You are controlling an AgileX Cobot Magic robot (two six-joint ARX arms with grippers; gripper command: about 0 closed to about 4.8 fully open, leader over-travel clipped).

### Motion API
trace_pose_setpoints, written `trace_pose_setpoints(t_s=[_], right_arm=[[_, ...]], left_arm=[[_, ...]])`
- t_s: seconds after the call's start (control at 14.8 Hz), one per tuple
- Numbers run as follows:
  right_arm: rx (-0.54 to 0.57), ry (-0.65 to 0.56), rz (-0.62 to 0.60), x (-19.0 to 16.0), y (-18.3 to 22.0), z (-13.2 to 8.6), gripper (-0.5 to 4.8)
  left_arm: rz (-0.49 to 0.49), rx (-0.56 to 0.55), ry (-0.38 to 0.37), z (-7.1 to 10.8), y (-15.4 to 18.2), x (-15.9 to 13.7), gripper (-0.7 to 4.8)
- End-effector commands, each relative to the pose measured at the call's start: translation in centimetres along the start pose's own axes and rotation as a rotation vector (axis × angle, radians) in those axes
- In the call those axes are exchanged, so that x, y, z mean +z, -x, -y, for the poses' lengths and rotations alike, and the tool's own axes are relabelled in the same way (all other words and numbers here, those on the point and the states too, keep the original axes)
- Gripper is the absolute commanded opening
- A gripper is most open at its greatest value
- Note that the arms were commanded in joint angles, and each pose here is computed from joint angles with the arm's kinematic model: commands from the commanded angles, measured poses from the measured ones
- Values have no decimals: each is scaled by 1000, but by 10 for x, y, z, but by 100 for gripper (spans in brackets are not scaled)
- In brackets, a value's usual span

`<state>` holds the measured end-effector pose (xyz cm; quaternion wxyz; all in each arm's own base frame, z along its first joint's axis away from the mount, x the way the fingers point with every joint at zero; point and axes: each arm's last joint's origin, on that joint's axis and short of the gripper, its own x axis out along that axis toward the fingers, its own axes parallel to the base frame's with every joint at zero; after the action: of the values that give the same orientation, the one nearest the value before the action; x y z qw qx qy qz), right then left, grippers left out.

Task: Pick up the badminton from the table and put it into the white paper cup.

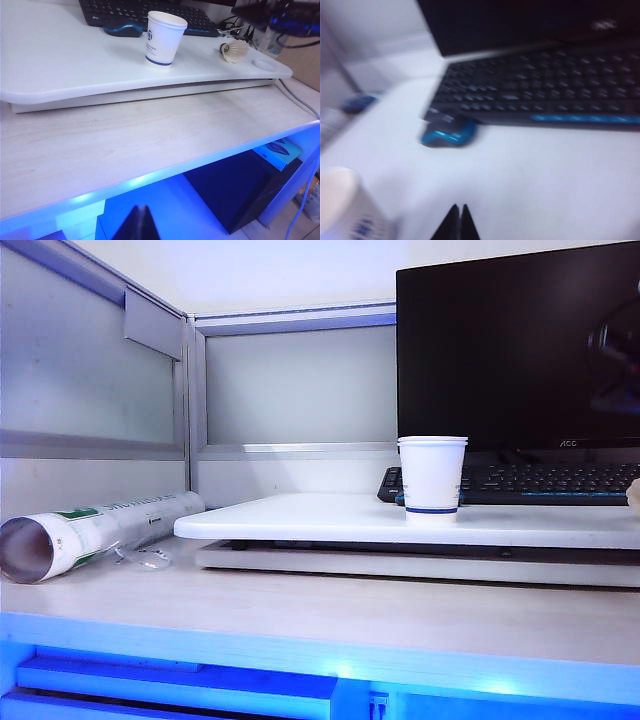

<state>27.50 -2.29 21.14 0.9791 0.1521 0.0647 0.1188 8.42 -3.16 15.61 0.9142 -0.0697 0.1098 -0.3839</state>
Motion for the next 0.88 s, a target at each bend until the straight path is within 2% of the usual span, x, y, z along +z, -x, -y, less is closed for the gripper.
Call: trace_pose_setpoints(t_s=[0.07, 0.27, 0.54, 0.61, 0.67, 0.74, 0.81, 0.88], right_arm=[[47, -13, 54, 13, 6, -7, -8], [78, -49, 77, 21, 12, -12, -8], [88, -63, 36, 19, 14, -14, -8], [84, -69, 25, 19, 15, -14, 6], [72, -75, 14, 18, 15, -13, 83], [31, -91, -6, 15, 15, -11, 196], [-2, -109, -36, 11, 15, -9, 243], [-25, -142, -79, 7, 16, -7, 259]], left_arm=[[-18, 0, 13, 0, 0, -2, -5], [-17, 0, 13, 0, 0, -2, -5], [-17, 11, 13, -1, 0, -2, -5], [-16, 19, 12, -1, 0, -2, -4], [-15, 33, 12, -1, 0, -2, -4], [-14, 38, 12, -1, 0, -2, -4], [-14, 38, 12, -1, 0, -2, -4], [-14, 37, 13, -1, 0, -2, -4]])
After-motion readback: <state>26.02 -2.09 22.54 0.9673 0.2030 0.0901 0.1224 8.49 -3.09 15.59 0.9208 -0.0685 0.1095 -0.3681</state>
